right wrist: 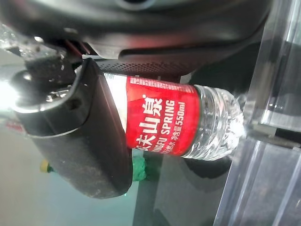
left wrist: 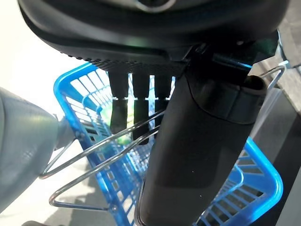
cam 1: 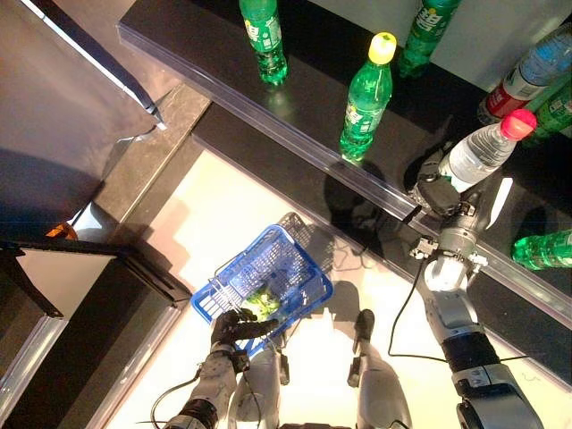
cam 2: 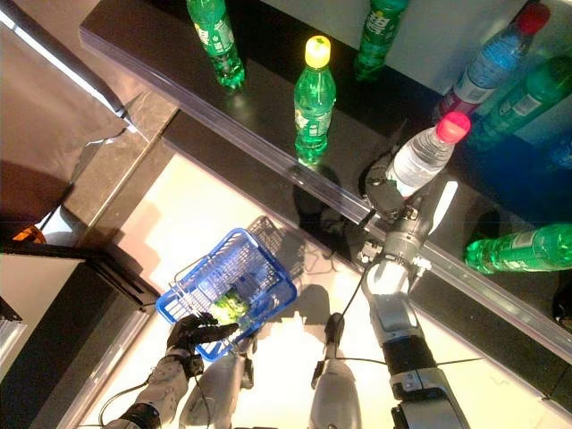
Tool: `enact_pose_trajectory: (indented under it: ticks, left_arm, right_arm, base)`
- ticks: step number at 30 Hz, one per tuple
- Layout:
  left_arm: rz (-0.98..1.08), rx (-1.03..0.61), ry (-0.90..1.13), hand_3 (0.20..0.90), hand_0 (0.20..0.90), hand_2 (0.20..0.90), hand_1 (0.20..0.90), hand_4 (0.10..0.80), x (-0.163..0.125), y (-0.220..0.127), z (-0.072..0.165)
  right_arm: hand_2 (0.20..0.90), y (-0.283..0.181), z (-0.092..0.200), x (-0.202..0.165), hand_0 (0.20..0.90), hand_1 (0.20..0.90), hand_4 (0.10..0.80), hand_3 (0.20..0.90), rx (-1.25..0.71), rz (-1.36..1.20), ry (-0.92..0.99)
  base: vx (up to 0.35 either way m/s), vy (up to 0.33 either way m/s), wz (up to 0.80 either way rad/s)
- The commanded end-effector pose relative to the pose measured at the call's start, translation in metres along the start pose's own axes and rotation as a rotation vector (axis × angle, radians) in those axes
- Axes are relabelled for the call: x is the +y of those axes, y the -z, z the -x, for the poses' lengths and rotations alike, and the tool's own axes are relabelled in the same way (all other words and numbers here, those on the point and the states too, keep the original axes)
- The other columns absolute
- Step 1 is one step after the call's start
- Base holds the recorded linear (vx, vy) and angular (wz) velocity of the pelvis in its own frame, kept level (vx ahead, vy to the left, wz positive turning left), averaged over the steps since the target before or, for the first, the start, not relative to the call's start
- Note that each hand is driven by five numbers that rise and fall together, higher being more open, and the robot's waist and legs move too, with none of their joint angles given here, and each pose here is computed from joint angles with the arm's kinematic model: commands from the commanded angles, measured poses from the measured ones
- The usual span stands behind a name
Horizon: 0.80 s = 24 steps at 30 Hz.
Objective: Pick up the drink and place into the basket.
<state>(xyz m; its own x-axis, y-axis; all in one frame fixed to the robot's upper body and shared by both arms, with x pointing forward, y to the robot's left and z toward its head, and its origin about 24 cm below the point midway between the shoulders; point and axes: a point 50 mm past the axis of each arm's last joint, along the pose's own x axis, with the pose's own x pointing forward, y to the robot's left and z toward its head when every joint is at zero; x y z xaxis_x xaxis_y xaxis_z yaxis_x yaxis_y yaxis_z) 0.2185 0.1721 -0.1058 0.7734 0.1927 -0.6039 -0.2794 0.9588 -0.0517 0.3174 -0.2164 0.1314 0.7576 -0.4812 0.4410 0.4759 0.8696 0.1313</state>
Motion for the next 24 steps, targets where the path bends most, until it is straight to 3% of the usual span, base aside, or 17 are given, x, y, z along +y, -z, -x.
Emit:
enact_pose_trajectory:
  ticks: [1,10,17,24]
  left_arm:
    - [-0.018,0.020,-0.073,0.200,0.300,0.300,0.300,0.100,0.033,0.020,0.012]
    - [0.041,-0.047,-0.142,0.200,0.300,0.300,0.300,0.100,0.040,0.010,0.011]
    - [0.149,-0.212,-0.205,0.200,0.300,0.300,0.300,0.100,0.052,-0.022,0.009]
    - [0.207,-0.384,-0.114,0.200,0.300,0.300,0.300,0.100,0.050,-0.060,0.016]
  right_arm:
    - [0.300,-0.039,-0.018,0.007,0.300,0.300,0.100,0.200,-0.194,-0.101,-0.031]
    - [0.300,-0.040,-0.021,0.003,0.300,0.300,0.100,0.200,-0.193,-0.106,-0.031]
    - [0.300,-0.047,-0.010,0.002,0.300,0.300,0.100,0.200,-0.238,-0.134,-0.045]
    - [0.300,-0.069,0.010,0.004,0.300,0.300,0.100,0.200,-0.351,-0.165,-0.188]
  base:
    - [0.000,0.000,0.00]
    - [-0.030,0.008,0.01]
    - [-0.022,0.009,0.02]
    - [0.003,0.011,0.01]
